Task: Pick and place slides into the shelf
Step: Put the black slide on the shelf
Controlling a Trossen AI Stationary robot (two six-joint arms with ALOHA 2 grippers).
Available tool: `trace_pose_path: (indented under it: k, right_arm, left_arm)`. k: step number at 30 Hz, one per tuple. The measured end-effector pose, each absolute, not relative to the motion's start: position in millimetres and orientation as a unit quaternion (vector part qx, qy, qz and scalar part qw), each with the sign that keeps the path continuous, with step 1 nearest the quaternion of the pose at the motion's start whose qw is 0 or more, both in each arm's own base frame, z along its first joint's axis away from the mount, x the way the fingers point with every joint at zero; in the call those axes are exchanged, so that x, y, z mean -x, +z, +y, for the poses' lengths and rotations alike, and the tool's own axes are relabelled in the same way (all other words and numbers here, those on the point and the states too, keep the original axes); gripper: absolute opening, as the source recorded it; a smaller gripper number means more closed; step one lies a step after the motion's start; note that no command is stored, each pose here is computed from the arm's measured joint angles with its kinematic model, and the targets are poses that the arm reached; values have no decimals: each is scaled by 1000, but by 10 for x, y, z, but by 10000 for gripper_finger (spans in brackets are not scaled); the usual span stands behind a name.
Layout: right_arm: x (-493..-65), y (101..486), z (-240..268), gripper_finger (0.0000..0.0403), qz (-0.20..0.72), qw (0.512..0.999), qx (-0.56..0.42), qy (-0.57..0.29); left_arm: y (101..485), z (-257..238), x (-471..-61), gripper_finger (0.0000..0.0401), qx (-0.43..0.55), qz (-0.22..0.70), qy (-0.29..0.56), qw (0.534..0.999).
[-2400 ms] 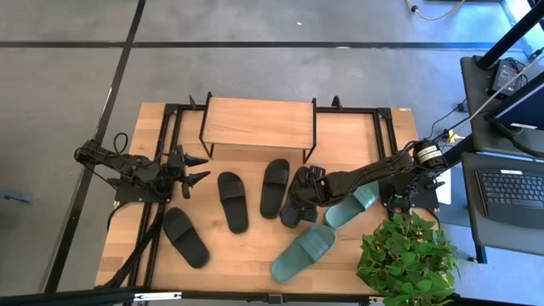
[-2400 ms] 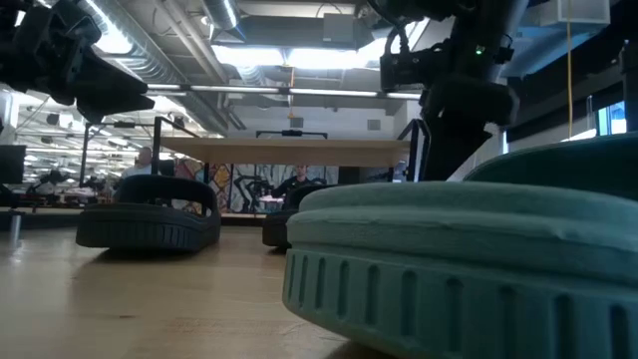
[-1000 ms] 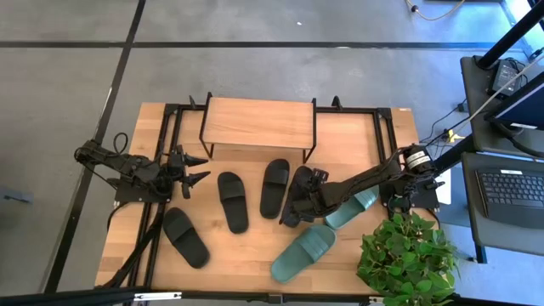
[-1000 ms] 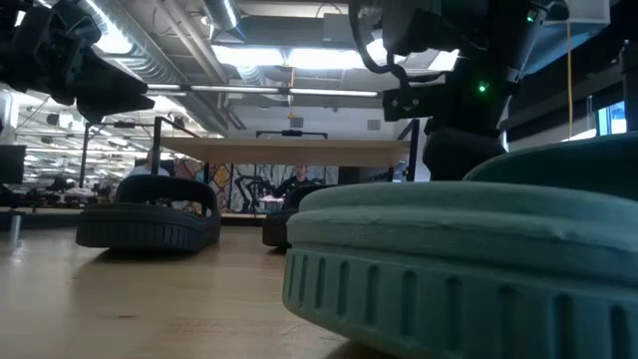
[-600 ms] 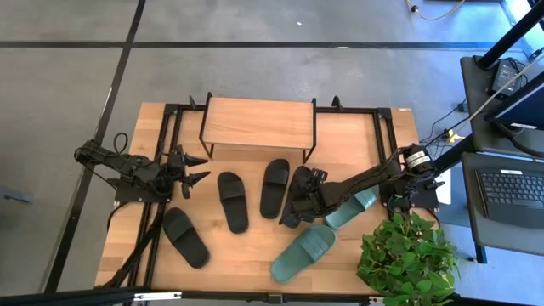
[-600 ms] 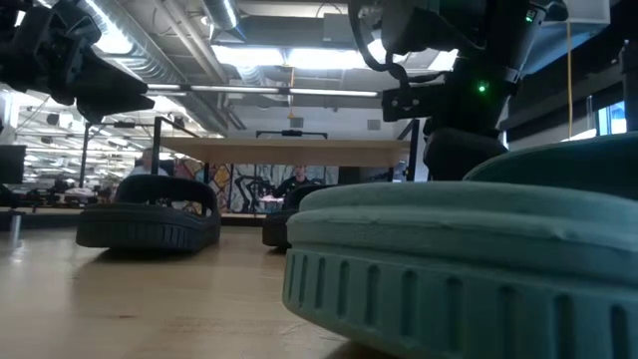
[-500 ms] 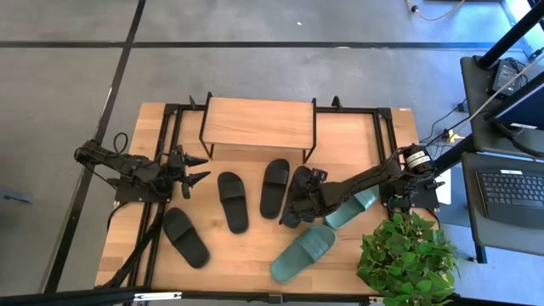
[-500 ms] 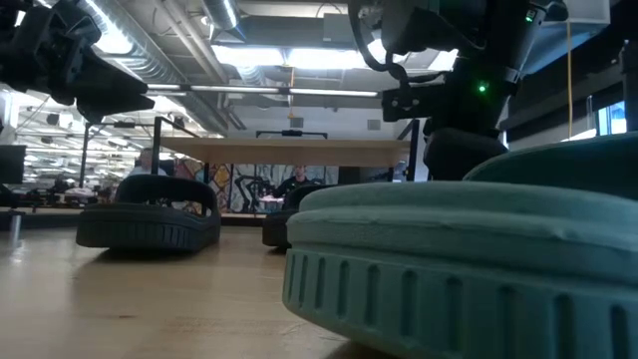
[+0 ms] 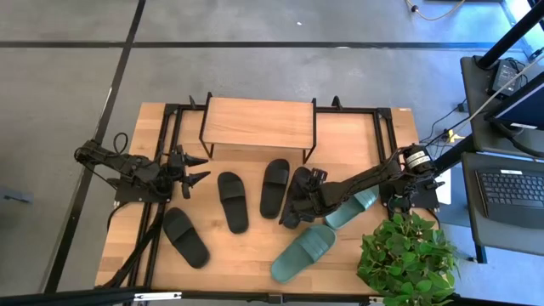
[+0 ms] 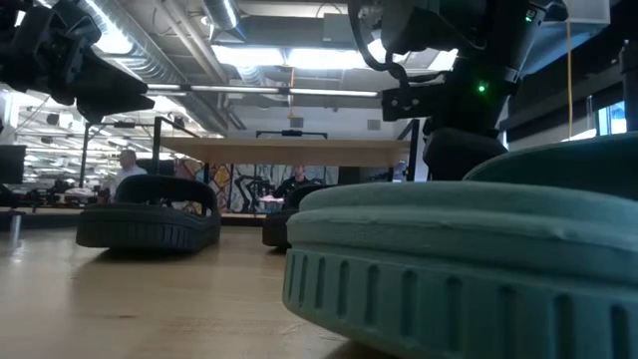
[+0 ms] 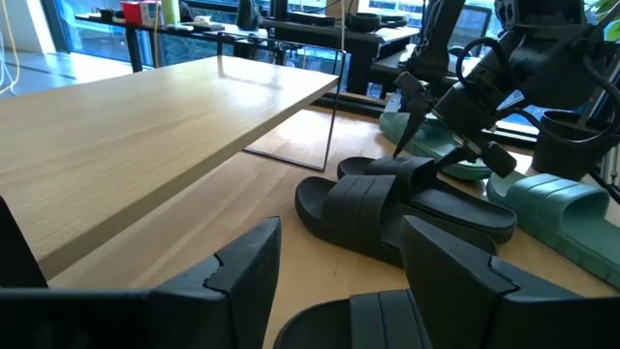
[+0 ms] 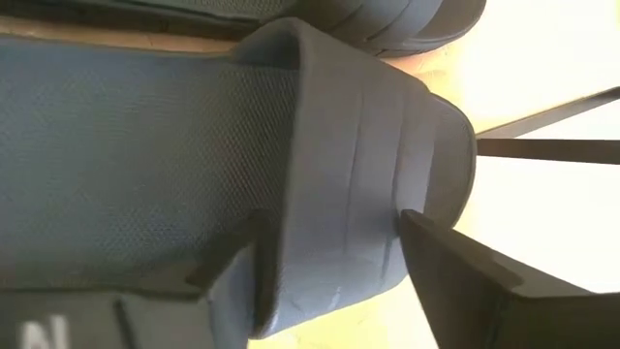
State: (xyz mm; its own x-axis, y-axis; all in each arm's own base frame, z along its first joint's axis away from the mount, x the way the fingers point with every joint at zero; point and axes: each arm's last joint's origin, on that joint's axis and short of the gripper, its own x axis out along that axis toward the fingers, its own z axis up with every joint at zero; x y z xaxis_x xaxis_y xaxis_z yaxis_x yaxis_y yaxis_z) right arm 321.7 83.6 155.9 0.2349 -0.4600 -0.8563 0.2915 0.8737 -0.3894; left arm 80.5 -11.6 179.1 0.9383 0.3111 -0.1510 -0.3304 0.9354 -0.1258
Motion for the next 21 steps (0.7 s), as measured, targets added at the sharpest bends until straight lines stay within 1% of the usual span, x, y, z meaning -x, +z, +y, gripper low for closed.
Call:
trace_pose_path:
  k: [9, 18, 20, 21]
  right_arm:
    - [-3217, 1562, 836, 116, 569, 783, 74, -241]
    - [-3215, 1563, 834, 36, 569, 782, 76, -241]
    - [-3221, 1600, 840, 17, 574, 779, 81, -240]
    - [-3235, 1638, 846, 14, 578, 777, 88, -233]
  left_arm:
    - [1792, -116, -805, 204, 75, 64, 163, 982]
    - [1792, -116, -805, 204, 75, 64, 163, 982]
    - [1792, -116, -805, 204, 75, 64, 163, 982]
    - [1792, -116, -805, 204, 75, 64, 163, 982]
